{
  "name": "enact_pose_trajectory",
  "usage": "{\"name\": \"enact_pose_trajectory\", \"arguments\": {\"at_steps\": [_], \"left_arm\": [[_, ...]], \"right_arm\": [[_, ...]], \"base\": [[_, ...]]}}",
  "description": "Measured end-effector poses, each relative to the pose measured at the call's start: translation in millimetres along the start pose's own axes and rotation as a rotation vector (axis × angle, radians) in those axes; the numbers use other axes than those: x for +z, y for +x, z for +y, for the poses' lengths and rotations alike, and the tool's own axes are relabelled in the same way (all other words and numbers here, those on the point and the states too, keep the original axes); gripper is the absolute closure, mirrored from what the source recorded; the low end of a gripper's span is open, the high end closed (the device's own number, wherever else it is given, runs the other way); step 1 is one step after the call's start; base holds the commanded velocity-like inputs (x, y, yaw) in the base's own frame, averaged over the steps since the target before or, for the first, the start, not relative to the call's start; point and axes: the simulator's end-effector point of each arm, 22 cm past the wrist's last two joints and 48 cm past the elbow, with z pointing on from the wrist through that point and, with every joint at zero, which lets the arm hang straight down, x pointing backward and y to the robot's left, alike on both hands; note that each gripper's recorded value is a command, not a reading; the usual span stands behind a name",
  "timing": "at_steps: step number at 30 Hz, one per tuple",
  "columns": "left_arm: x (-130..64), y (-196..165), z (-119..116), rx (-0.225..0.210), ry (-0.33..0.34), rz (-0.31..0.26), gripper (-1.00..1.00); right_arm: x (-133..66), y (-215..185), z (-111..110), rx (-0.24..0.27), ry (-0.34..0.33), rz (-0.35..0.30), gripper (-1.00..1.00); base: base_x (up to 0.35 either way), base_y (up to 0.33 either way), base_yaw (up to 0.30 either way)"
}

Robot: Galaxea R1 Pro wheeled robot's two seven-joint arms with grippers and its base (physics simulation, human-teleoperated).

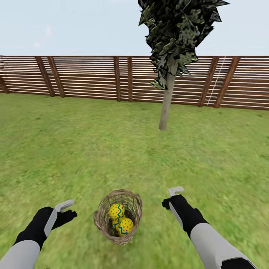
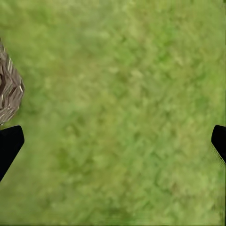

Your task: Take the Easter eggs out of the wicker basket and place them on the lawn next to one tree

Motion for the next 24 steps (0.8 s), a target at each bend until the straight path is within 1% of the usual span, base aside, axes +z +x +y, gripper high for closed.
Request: {"name": "enact_pose_trajectory", "arguments": {"at_steps": [5,8,11,14,17,18,20,21,24], "left_arm": [[0.5,0.7,0.0,0.0,0.0,0.001,-1.0],[0.5,0.7,0.1,0.0,0.0,0.001,-1.0],[0.4,0.6,0.5,-0.001,0.0,0.001,-1.0],[0.5,0.7,0.1,-0.001,-0.001,0.001,-1.0],[1.7,2.8,-5.3,0.001,0.005,0.003,-1.0],[3.0,6.3,-11.9,0.003,0.013,0.008,-1.0],[3.6,8.1,-16.1,0.003,0.019,0.01,-1.0],[3.8,10.7,-24.6,0.007,0.03,0.014,-1.0],[7.2,16.2,-33.8,0.012,0.041,0.024,-1.0]], "right_arm": [[0.2,0.9,2.6,0.0,-0.005,0.001,-1.0],[-0.8,0.0,7.9,-0.001,-0.012,0.0,-1.0],[-1.5,-0.7,12.5,-0.002,-0.018,-0.001,-1.0],[-2.2,-1.3,16.4,-0.001,-0.024,-0.002,-1.0],[-2.1,-1.4,19.4,-0.001,-0.031,-0.002,-1.0],[-2.2,-1.2,21.8,0.0,-0.036,-0.002,-1.0],[-2.2,-0.8,22.8,0.001,-0.038,-0.001,-1.0],[-2.2,-0.6,23.2,0.001,-0.039,-0.001,-1.0],[0.1,-0.1,23.9,0.002,-0.04,-0.002,-1.0]], "base": [[0.246,-0.249,0.071],[0.292,-0.176,0.071],[0.316,-0.067,0.177],[0.288,-0.016,0.066],[0.082,-0.003,0.014],[0.015,-0.001,0.003],[0.005,0.0,0.001],[0.001,0.0,0.0],[0.0,0.0,0.0]]}}
